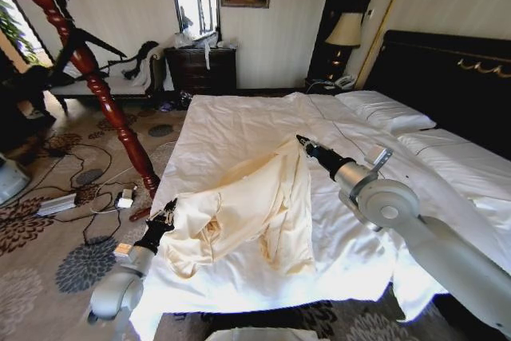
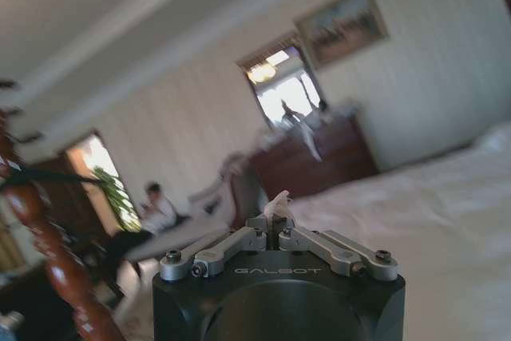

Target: Pick up the clothes from the bed and hang them on the clothes hanger.

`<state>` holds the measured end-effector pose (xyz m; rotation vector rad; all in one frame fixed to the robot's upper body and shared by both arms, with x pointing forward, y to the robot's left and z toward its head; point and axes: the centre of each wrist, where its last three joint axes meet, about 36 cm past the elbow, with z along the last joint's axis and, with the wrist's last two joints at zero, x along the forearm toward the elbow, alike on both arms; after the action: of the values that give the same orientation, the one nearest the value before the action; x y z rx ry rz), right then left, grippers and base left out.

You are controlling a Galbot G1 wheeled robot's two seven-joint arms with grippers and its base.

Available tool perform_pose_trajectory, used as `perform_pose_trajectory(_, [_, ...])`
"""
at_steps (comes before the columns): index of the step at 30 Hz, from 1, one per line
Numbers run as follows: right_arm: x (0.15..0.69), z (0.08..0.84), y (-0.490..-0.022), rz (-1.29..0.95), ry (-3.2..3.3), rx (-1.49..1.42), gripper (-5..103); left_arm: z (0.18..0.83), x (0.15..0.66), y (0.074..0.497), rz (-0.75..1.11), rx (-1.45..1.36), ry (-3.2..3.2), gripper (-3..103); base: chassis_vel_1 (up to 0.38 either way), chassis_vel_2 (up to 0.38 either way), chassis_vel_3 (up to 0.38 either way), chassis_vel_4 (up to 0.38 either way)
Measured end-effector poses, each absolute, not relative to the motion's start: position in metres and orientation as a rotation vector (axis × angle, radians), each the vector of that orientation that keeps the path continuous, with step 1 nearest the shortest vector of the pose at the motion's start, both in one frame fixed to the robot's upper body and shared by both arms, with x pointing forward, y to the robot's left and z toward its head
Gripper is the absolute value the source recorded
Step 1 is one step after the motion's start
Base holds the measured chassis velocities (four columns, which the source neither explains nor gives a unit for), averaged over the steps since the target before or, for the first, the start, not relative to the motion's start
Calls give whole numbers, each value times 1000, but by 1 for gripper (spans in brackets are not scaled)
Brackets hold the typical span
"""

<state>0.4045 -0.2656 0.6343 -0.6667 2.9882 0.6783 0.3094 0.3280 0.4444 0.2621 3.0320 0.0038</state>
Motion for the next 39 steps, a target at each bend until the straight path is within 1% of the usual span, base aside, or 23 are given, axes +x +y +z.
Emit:
perform_pose_trajectory(1, [405, 638, -267, 664, 2906, -716, 1, 465, 311, 331, -16, 248, 2987, 1, 0, 0, 0, 0])
perform_pose_trajectory(2, [405, 638, -267, 664, 2906, -716, 1, 465, 311, 331, -16, 248, 2987, 1, 0, 0, 0, 0])
perform_pose_trajectory(5, [409, 657, -272, 580, 2713, -783, 1, 533, 314, 349, -36, 233, 2884, 1, 0, 0, 0, 0])
perform_pose_trajectory(6, [409, 657, -272, 580, 2713, -783, 1, 533, 314, 349, -36, 233, 2884, 1, 0, 0, 0, 0])
perform_pose_trajectory(8, [412, 666, -275, 507, 2662, -764, 1, 573, 318, 362, -9, 248, 2854, 1, 0, 0, 0, 0])
perform_pose_trajectory(9, [413, 677, -276, 420, 2613, -732, 1, 615, 321, 376, 58, 265, 2819, 1, 0, 0, 0, 0])
perform_pose_trajectory(10, [413, 677, -276, 420, 2613, -732, 1, 615, 321, 376, 58, 265, 2819, 1, 0, 0, 0, 0])
perform_pose_trajectory(13, [411, 692, -276, 379, 2548, -700, 1, 666, 322, 388, 106, 261, 2771, 1, 0, 0, 0, 0])
perform_pose_trajectory(14, [407, 704, -276, 375, 2494, -684, 1, 693, 320, 390, 118, 246, 2745, 1, 0, 0, 0, 0])
perform_pose_trajectory(15, [404, 711, -276, 368, 2460, -676, 1, 707, 318, 391, 126, 238, 2729, 1, 0, 0, 0, 0])
perform_pose_trajectory(17, [402, 715, -276, 360, 2441, -672, 1, 715, 316, 390, 128, 232, 2719, 1, 0, 0, 0, 0])
perform_pose_trajectory(20, [383, 746, -287, 297, 2343, -637, 1, 758, 298, 386, 107, 215, 2656, 1, 0, 0, 0, 0])
perform_pose_trajectory(23, [374, 759, -293, 266, 2307, -622, 1, 773, 290, 386, 102, 213, 2624, 1, 0, 0, 0, 0])
perform_pose_trajectory(24, [366, 773, -301, 215, 2265, -598, 1, 786, 283, 388, 106, 209, 2592, 1, 0, 0, 0, 0])
perform_pose_trajectory(26, [362, 774, -303, 158, 2267, -574, 1, 783, 280, 389, 98, 200, 2599, 1, 0, 0, 0, 0])
perform_pose_trajectory(28, [363, 769, -302, 149, 2291, -565, 1, 776, 280, 389, 89, 190, 2614, 1, 0, 0, 0, 0])
perform_pose_trajectory(30, [370, 734, -291, 134, 2494, -488, 1, 730, 284, 379, 42, 135, 2734, 1, 0, 0, 0, 0])
perform_pose_trajectory(31, [371, 715, -285, 130, 2623, -447, 1, 711, 285, 375, 49, 109, 2777, 1, 0, 0, 0, 0])
perform_pose_trajectory(32, [371, 715, -285, 130, 2623, -447, 1, 711, 285, 375, 49, 109, 2777, 1, 0, 0, 0, 0])
perform_pose_trajectory(35, [364, 684, -266, 184, 2921, -433, 1, 679, 286, 372, 71, 18, 2839, 1, 0, 0, 0, 0])
perform_pose_trajectory(39, [358, 681, -259, 195, 2991, -471, 1, 675, 291, 375, 37, -17, 2862, 1, 0, 0, 0, 0])
